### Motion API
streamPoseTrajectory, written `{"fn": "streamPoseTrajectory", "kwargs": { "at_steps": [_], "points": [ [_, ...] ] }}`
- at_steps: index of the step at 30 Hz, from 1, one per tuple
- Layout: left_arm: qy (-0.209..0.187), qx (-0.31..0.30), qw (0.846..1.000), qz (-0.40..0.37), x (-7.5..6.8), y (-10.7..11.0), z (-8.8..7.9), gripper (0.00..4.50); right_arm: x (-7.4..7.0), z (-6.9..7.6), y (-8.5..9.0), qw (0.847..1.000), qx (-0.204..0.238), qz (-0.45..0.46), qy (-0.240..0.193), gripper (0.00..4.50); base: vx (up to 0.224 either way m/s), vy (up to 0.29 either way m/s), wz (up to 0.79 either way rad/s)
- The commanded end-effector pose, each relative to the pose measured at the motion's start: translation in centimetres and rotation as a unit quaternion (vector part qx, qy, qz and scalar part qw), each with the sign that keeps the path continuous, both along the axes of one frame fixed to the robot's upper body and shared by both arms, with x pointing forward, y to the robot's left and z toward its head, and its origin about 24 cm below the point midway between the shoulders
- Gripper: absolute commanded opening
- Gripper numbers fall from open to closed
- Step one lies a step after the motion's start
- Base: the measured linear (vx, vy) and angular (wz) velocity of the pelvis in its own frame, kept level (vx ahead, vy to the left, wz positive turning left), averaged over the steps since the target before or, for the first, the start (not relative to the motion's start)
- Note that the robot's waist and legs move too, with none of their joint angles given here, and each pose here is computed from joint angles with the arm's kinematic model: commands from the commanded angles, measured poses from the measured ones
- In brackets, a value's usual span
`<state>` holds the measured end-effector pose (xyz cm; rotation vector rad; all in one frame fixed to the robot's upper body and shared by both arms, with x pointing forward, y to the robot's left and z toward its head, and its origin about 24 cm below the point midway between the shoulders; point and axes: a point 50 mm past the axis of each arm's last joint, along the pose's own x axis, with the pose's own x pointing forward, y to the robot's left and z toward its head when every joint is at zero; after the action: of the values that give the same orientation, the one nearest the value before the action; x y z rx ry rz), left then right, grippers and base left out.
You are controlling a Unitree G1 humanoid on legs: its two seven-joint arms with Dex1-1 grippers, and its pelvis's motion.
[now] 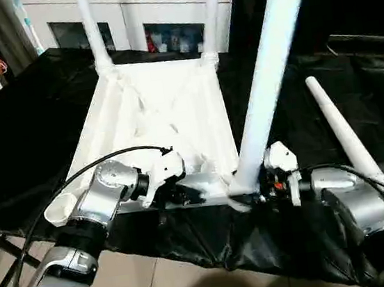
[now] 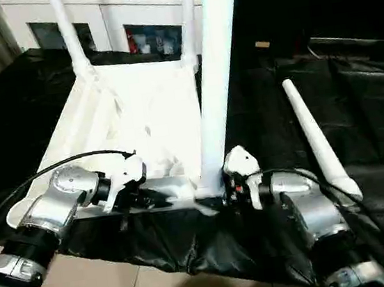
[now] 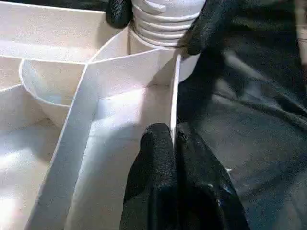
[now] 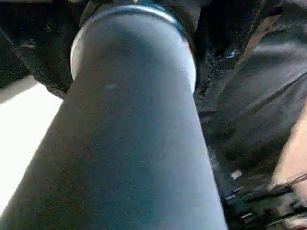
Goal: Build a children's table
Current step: Rotate leg to tighten
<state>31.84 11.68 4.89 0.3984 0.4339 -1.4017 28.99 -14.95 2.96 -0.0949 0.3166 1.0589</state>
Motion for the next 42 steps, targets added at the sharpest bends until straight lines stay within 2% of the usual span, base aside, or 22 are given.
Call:
{"fn": "streamPoseTrajectory", "kwargs": {
  "at_steps": [1,5,7,11,14,15,16,20,21,25,26,30,32,35,42],
  "points": [
    [-0.034,-0.041,0.998,0.028,0.9,-2.8,1.3,0.0,-0.3,-1.4,2.8,0.999,0.013,-0.004,0.031,2.74,0.0,0.0,0.0],
    [-0.052,-0.045,0.993,0.097,1.8,-5.4,1.4,0.0,1.4,-2.6,4.2,0.987,0.007,-0.153,0.039,2.74,0.0,0.0,0.0],
    [-0.063,-0.045,0.989,0.128,2.2,-6.7,1.4,0.0,2.3,-2.8,5.0,0.974,0.006,-0.223,0.046,2.74,0.0,0.0,0.0],
    [-0.075,-0.045,0.985,0.148,2.3,-8.0,1.4,0.0,3.0,-2.9,6.0,0.961,0.002,-0.272,0.048,2.74,0.0,0.0,0.0],
    [-0.084,-0.043,0.985,0.142,2.0,-9.0,1.4,0.0,3.4,-2.4,7.4,0.963,-0.007,-0.271,0.015,2.74,0.0,0.0,0.0],
    [-0.087,-0.042,0.986,0.137,1.9,-9.2,1.4,0.0,3.6,-2.2,7.9,0.964,-0.007,-0.265,0.001,2.74,0.0,0.0,0.0],
    [-0.088,-0.043,0.987,0.129,1.8,-9.3,1.4,0.0,3.6,-1.9,8.2,0.967,0.002,-0.256,-0.004,3.29,0.0,0.0,0.0],
    [-0.08,-0.051,0.991,0.093,1.3,-8.7,1.4,0.0,3.7,-1.4,7.8,0.973,0.035,-0.229,0.001,3.52,0.0,0.0,0.0],
    [-0.078,-0.053,0.992,0.086,1.2,-8.5,1.4,0.0,3.7,-1.4,7.6,0.974,0.031,-0.224,-0.003,3.88,0.0,0.0,0.0],
    [-0.067,-0.057,0.995,0.049,0.7,-7.5,1.2,0.0,3.9,-1.2,6.0,0.979,-0.005,-0.201,-0.038,4.0,0.0,0.0,0.0],
    [-0.06,-0.058,0.996,0.028,0.3,-6.9,1.2,0.0,3.9,-1.1,5.0,0.983,-0.006,-0.177,-0.045,4.0,0.0,0.0,0.0],
    [-0.05,-0.059,0.997,0.007,0.1,-5.8,1.2,0.0,3.5,-0.7,3.7,0.993,-0.007,-0.107,-0.053,4.0,0.0,0.0,0.0],
    [-0.048,-0.058,0.997,0.003,0.1,-5.4,1.2,0.0,3.3,-0.6,3.4,0.995,-0.007,-0.083,-0.051,4.0,0.0,0.0,0.0],
    [-0.039,-0.052,0.998,-0.014,0.1,-4.3,1.3,0.0,2.1,-0.2,2.9,0.999,-0.004,0.007,-0.041,4.0,0.0,0.0,0.0],
    [-0.014,-0.036,0.998,-0.049,-0.3,-2.4,1.3,0.0,0.0,0.3,2.5,0.992,0.005,0.129,-0.01,4.0,0.0,0.0,0.0]
  ]
}}
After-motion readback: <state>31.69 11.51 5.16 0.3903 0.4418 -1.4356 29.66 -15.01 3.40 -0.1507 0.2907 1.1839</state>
